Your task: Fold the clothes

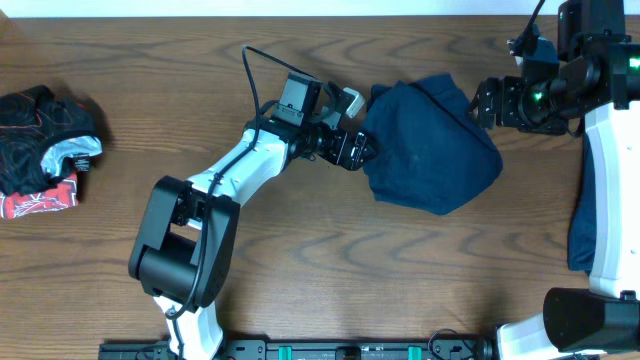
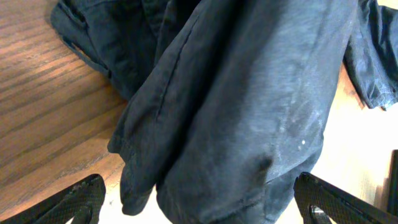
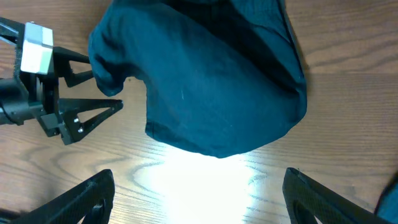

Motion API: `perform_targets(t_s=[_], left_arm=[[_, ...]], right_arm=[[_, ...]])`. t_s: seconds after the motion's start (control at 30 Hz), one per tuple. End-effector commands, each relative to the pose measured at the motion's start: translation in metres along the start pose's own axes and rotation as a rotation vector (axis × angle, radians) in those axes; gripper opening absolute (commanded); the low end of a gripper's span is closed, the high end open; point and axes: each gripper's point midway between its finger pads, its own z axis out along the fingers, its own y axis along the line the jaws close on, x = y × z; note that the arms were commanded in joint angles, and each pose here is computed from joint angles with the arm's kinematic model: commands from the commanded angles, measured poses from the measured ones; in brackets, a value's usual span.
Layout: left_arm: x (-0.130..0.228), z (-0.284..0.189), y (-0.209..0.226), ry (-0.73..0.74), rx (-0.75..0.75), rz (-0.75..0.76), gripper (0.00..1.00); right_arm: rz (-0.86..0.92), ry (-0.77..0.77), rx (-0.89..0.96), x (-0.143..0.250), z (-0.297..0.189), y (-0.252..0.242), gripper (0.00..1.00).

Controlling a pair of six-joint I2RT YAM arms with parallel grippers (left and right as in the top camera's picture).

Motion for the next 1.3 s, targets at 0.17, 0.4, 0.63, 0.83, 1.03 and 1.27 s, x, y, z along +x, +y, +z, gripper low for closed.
perform_targets(t_s=[0.17,0.4,0.63,0.83,1.03,1.27], left_arm=[[-0.028,-0.017,-0.015,-0.080,0.000,0.094,0.62],[-0.033,-0.017,-0.015,-0.100,-0.001,0.097,0.83],[-0.036,-0.018,-0.015,-0.109,-0.007,0.104,0.73],[-0.034,-0.017,-0.012,-0.101,-0.026,0.099,0.64],[-0.030,-0.008,-0.014,-0.084,-0.086,0.117,0.11],[-0.034,-0.007,-0.006,-0.084,-0.252,0.142,0.06]], right_arm=[[-0.025,0.004,-0.014,0.001,0.000,0.002,0.85],[-0.034,0.004,-0.015,0.001,0.000,0.002,0.85],[-0.036,-0.003,-0.015,-0.001,0.000,0.002,0.85],[-0.037,-0.007,-0.015,-0.002,0.000,0.002,0.85],[-0.037,-0.008,-0.015,-0.002,0.000,0.002,0.82],[-0.036,-0.007,-0.015,-0.002,0.000,0.002,0.67]])
